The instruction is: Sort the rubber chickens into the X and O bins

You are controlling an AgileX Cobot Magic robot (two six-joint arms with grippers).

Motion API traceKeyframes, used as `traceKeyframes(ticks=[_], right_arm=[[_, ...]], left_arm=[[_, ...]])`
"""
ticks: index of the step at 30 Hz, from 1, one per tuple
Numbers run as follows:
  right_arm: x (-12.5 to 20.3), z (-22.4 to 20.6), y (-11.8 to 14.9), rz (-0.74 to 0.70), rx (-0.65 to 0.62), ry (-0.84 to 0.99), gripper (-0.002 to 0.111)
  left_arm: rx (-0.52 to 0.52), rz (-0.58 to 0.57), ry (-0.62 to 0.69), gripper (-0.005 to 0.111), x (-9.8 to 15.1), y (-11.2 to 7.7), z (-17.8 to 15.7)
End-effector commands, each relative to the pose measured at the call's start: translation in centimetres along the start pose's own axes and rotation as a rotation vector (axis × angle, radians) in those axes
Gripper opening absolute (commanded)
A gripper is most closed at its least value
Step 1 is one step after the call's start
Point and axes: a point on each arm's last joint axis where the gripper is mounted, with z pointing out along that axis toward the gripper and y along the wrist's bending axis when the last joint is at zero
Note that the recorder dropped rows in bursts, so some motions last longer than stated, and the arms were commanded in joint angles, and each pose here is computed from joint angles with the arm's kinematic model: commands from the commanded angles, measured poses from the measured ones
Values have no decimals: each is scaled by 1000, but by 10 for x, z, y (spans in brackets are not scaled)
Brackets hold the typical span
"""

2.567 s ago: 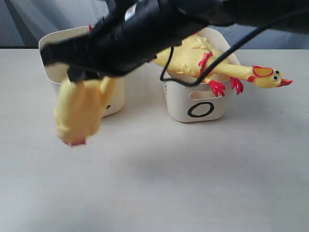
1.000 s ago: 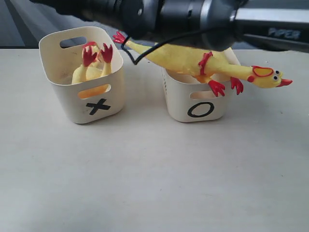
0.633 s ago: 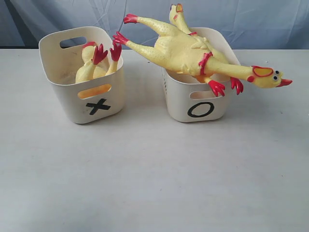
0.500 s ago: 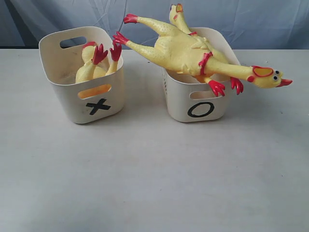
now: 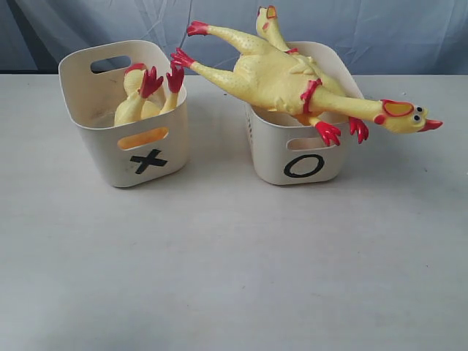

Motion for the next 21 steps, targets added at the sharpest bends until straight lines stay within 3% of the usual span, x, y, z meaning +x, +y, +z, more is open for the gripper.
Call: traceKeyframes(ticks=[1,5,10,12,15,17,20,21], right_arm=[[58,3,6,-6,-10,100,-1],[104,-4,4,12,44,458,-1],[137,-30,13,404,124,912,-1],[142,-39,18,456,121,1033,-1],[143,-41,19,461,121,1064,-1],[137,-43,11,325,129,977,-1],[111,-69,-8,350,306,684,-1],[100,-88,-12,360,423,565,-1]], left_arm=[[3,-4,-2,0,0,0,0],[3,-4,-2,0,0,0,0],[3,-4,-2,0,0,0,0],[3,-4,-2,0,0,0,0],[3,-4,-2,0,0,0,0],[3,-4,-2,0,0,0,0],[3,-4,-2,0,0,0,0],[3,-4,-2,0,0,0,0]])
